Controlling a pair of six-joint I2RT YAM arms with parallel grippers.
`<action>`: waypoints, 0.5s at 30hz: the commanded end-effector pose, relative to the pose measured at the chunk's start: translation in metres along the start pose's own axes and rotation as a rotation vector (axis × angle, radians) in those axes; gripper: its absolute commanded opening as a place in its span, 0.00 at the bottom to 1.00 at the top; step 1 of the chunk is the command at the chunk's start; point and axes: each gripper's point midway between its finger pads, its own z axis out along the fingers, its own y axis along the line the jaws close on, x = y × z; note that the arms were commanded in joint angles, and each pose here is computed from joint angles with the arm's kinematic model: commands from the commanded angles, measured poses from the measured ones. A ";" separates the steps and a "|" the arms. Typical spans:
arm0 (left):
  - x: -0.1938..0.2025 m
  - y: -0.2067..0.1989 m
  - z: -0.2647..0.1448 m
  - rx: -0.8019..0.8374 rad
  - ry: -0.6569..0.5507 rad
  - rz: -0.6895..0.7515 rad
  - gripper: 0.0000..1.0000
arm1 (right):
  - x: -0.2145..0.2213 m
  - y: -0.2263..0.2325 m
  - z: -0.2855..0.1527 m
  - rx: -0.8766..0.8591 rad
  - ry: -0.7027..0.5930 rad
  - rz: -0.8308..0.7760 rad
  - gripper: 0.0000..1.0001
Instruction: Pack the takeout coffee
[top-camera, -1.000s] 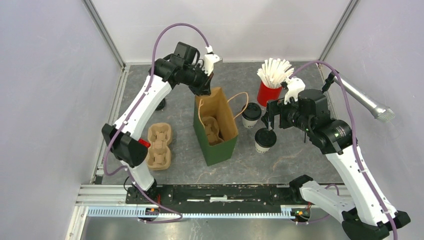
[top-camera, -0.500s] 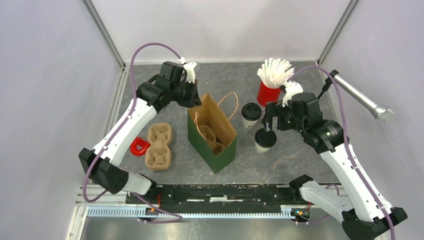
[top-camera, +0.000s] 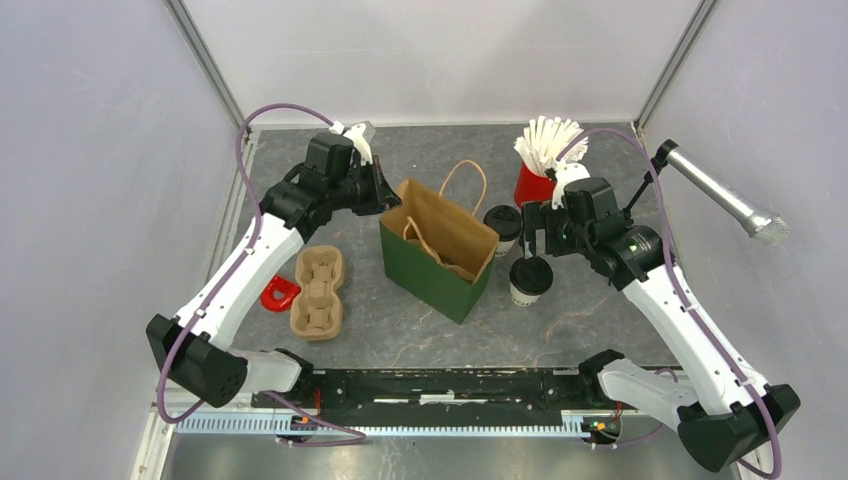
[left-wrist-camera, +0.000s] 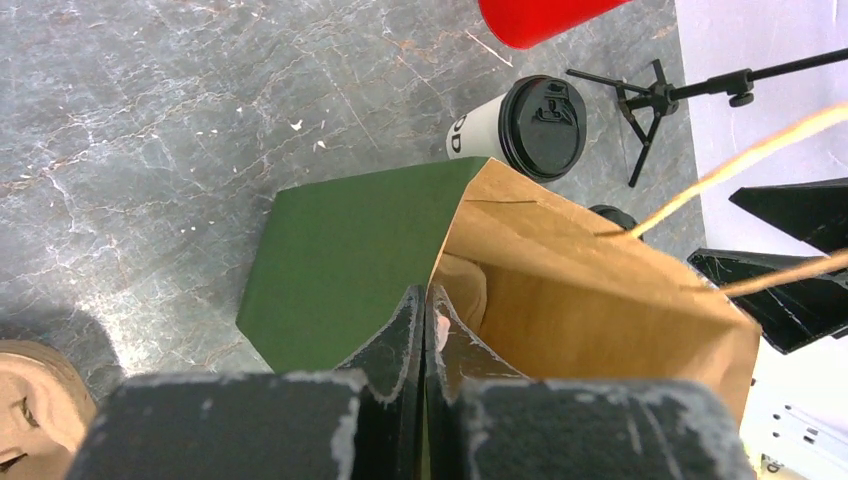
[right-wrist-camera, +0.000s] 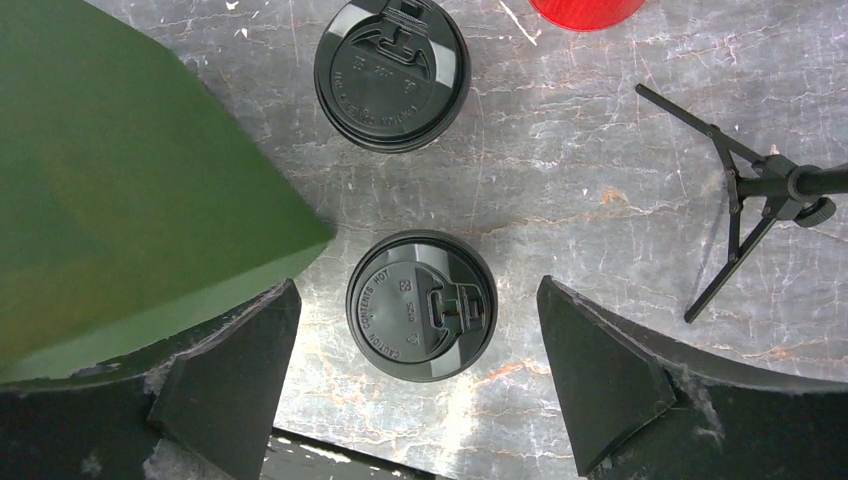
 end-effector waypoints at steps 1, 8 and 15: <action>-0.024 -0.006 -0.008 -0.013 -0.064 -0.025 0.02 | -0.006 0.000 0.008 0.004 -0.016 -0.022 0.96; -0.017 -0.004 -0.022 -0.026 -0.023 0.024 0.28 | 0.033 -0.009 0.023 0.031 0.067 -0.043 0.92; -0.017 -0.009 -0.048 -0.026 -0.008 0.084 1.00 | 0.056 -0.008 0.034 -0.011 0.080 -0.090 0.96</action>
